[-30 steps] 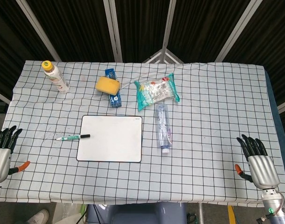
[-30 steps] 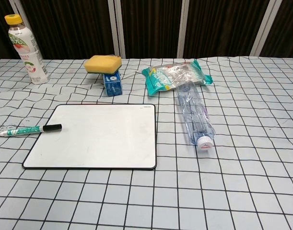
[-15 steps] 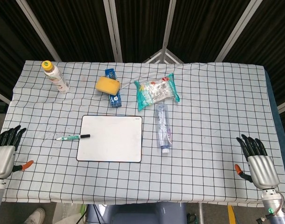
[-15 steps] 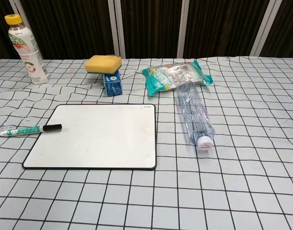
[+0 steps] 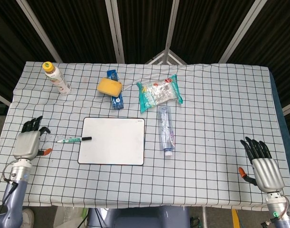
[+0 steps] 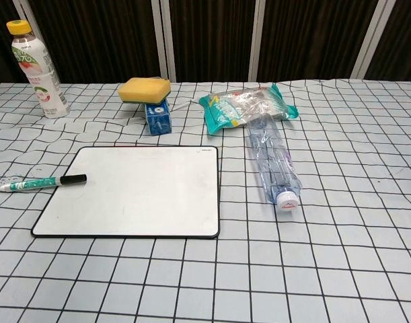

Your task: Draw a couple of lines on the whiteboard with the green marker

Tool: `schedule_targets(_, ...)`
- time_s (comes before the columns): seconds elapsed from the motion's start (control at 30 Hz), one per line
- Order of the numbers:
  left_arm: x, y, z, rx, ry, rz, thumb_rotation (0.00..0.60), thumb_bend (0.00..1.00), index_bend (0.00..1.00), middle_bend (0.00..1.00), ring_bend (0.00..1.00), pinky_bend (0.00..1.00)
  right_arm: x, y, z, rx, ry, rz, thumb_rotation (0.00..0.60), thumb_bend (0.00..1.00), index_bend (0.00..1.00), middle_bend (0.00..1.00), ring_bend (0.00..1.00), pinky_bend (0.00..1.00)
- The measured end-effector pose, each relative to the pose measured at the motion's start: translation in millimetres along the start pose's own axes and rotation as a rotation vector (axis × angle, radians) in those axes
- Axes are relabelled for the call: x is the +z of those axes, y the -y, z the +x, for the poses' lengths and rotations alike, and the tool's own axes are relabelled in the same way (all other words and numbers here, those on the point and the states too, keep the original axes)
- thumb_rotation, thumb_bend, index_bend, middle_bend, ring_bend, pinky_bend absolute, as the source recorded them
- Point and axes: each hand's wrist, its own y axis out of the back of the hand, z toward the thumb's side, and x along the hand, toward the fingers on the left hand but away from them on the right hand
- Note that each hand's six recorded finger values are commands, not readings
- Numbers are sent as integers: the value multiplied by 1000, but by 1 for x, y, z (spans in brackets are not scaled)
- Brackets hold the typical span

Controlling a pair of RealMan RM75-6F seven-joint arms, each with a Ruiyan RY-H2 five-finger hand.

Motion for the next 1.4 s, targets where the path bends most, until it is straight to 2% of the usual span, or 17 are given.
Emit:
schedule_targets(0.17,23,18,17,-47,-12,6,600,384,439,32,0,0,0,0,0,3,-1,-3,600,351,0,0,0,0)
schedule_targets(0.47,53,40,33,-86,-13,29,600,451,446,33,0,0,0,0,0,6,-1,-8,600,351,0,0,0,0)
schedule_targets(1.13,74,65,47,-142,-36,20,600,482,458,37,0,0,0,0,-1,10,1,-16,600,350,0,0,0,0)
schedule_targets(1.4,75,68,46,-141,-37,14,600,557,608,101,0,0,0,0,0,9,1,-17,600,350,0,0,0,0)
